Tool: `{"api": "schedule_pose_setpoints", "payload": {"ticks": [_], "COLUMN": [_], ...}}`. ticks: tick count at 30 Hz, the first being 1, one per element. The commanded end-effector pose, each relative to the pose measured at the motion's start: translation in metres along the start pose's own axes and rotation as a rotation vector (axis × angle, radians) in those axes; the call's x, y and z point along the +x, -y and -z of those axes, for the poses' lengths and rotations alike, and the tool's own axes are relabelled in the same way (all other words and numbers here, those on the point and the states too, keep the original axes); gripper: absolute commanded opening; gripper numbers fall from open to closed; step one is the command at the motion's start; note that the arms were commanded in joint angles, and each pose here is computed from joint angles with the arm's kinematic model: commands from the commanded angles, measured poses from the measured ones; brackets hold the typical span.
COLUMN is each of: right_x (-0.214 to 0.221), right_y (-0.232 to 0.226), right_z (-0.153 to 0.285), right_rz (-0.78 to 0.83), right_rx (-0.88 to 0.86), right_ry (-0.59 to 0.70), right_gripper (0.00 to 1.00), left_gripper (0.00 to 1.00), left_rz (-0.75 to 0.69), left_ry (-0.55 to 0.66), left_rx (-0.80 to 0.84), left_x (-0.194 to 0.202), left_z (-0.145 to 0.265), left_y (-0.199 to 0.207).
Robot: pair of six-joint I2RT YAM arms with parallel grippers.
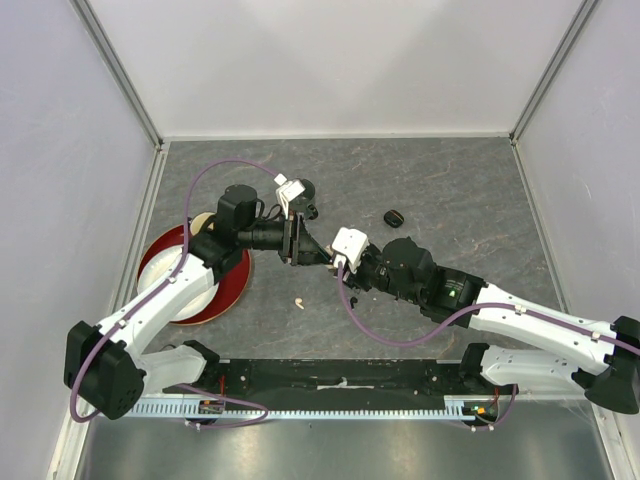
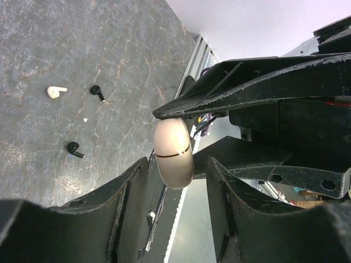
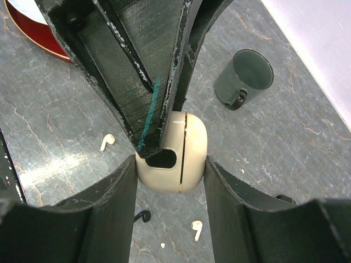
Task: Insert the wireless bluetooth earbuds into the charging case
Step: Pick up the charging case at the center of the board.
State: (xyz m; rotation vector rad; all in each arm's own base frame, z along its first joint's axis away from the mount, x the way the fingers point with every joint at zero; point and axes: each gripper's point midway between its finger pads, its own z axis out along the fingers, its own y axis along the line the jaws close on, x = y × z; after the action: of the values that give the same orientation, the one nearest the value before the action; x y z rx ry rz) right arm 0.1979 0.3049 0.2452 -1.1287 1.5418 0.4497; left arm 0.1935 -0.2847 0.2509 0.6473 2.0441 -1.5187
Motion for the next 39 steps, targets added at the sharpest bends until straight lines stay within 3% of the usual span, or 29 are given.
{"api": "schedule_pose_setpoints", "payload": {"ticks": [1, 14, 16, 18, 23, 26, 31, 33, 36, 39], "right_x": [-0.0193, -0.0210, -0.0208, -0.0204, -0.0214, -0.0221, -0.0208, -0.0212, -0.0220, -0.0219], "right_y": [0.0021, 0.0035, 0.0028, 0.0013, -0.0023, -0.0035, -0.0046, -0.0034, -0.0033, -0.0046], "right_z": [0.0035, 0.0028, 0.0028, 0.0021, 0.0019, 0.0016, -0.0001, -0.0005, -0.0003, -0.0007], "right_rz": [-0.005, -0.003, -0.004, -0.008, -0.010, -0.008, -0.003, -0.006, -0.001, -0.002], "right_rx": [0.011, 0.018, 0.016, 0.011, -0.005, -0.011, -0.013, -0.008, -0.007, -0.014], "right_ry": [0.075, 0.086, 0.085, 0.087, 0.093, 0.094, 0.086, 0.086, 0.087, 0.087], "right_gripper": [0.00, 0.00, 0.00, 0.00, 0.00, 0.00, 0.00, 0.00, 0.01, 0.02], "left_gripper": [0.52, 0.54, 0.36, 0.31, 0.31, 0.42, 0.45, 0.36, 0.32, 0.21], "left_rz": [-0.029, -0.020, -0.022, -0.017, -0.022, -0.022, -0.022, -0.019, -0.017, -0.015], "left_ry": [-0.017, -0.033, -0.038, -0.041, -0.033, -0.033, -0.030, -0.032, -0.033, -0.037], "left_rx": [0.057, 0.065, 0.072, 0.074, 0.082, 0.086, 0.082, 0.082, 0.078, 0.079], "left_x": [-0.0009, 0.0017, 0.0023, 0.0027, 0.0013, 0.0004, -0.0002, 0.0006, 0.0017, 0.0024], "left_z": [0.0001, -0.0035, -0.0044, -0.0051, -0.0068, -0.0072, -0.0079, -0.0082, -0.0087, -0.0096], "left_y": [0.0136, 0.0128, 0.0131, 0.0125, 0.0137, 0.0150, 0.0137, 0.0138, 0.0118, 0.0107]}}
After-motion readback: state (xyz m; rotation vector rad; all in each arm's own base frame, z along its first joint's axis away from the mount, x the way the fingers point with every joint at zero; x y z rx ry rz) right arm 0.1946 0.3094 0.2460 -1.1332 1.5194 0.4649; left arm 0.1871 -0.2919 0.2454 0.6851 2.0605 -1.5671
